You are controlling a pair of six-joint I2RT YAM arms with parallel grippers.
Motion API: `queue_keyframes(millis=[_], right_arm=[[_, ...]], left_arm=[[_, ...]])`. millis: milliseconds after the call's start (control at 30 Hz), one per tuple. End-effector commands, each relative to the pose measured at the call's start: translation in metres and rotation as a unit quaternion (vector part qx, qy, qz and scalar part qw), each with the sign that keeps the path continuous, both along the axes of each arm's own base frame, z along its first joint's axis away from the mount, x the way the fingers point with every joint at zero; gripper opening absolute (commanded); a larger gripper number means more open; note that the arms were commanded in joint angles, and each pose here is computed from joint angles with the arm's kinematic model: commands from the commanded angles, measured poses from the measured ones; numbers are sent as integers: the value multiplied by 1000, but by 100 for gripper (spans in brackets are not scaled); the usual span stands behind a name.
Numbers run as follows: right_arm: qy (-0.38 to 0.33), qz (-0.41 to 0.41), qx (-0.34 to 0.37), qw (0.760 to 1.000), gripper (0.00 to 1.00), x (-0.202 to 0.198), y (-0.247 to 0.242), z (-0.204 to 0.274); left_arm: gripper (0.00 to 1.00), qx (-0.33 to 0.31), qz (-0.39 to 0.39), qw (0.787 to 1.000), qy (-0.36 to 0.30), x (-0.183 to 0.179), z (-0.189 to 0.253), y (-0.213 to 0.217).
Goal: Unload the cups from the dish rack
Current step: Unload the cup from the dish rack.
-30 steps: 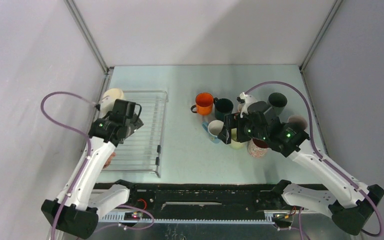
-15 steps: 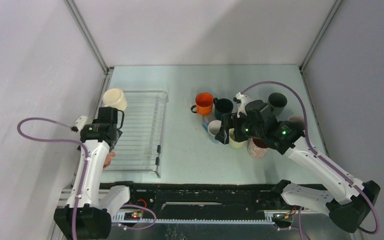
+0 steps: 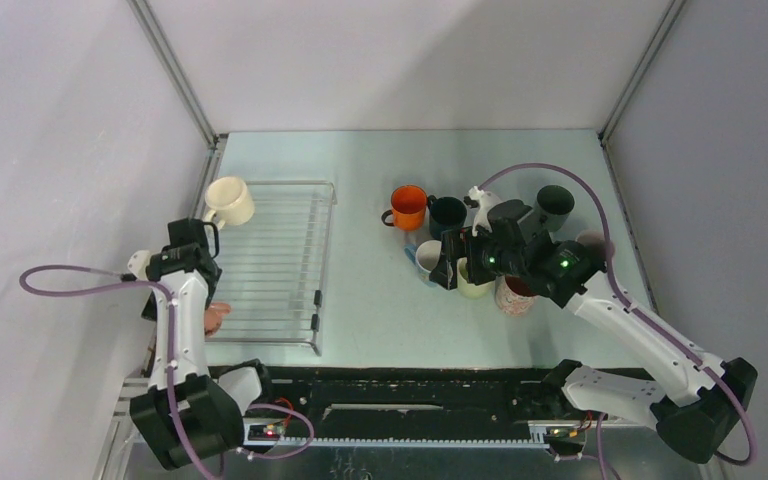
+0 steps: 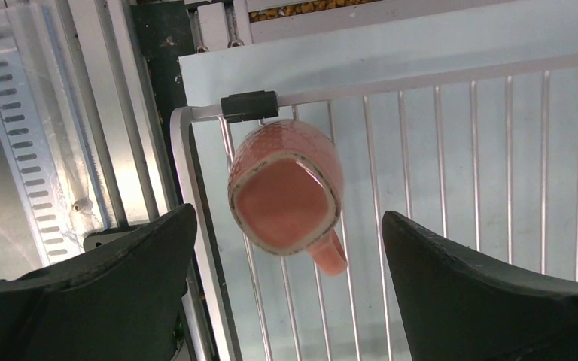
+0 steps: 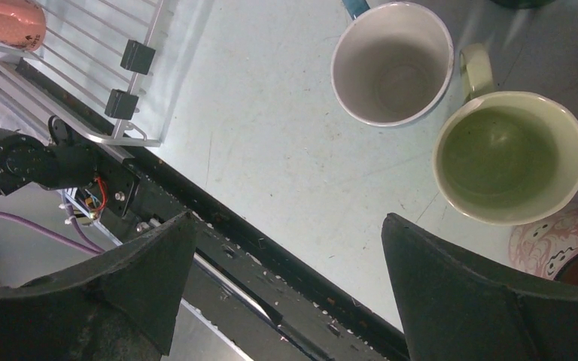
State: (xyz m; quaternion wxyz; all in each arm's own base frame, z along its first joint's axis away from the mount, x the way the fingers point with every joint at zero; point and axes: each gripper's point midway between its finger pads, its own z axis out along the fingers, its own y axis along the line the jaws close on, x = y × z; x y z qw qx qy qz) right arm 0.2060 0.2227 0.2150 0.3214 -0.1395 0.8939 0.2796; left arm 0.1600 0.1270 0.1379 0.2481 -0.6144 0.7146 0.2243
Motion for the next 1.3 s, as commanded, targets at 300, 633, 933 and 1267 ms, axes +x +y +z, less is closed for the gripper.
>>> queue_keyframes(millis=[300, 633, 933, 1267], right_arm=[[-12, 2, -2, 1000, 100, 5, 0, 1], [-12, -18, -16, 1000, 100, 3, -11, 0], [-11, -27, -15, 999, 100, 2, -14, 2], [-14, -27, -9, 999, 100, 4, -12, 4]], left_arm=[[100, -31, 3, 999, 24, 11, -45, 11], [68, -46, -2, 999, 25, 18, -58, 9], [14, -47, -53, 997, 20, 28, -47, 5], [0, -31, -138, 990, 17, 51, -22, -10]])
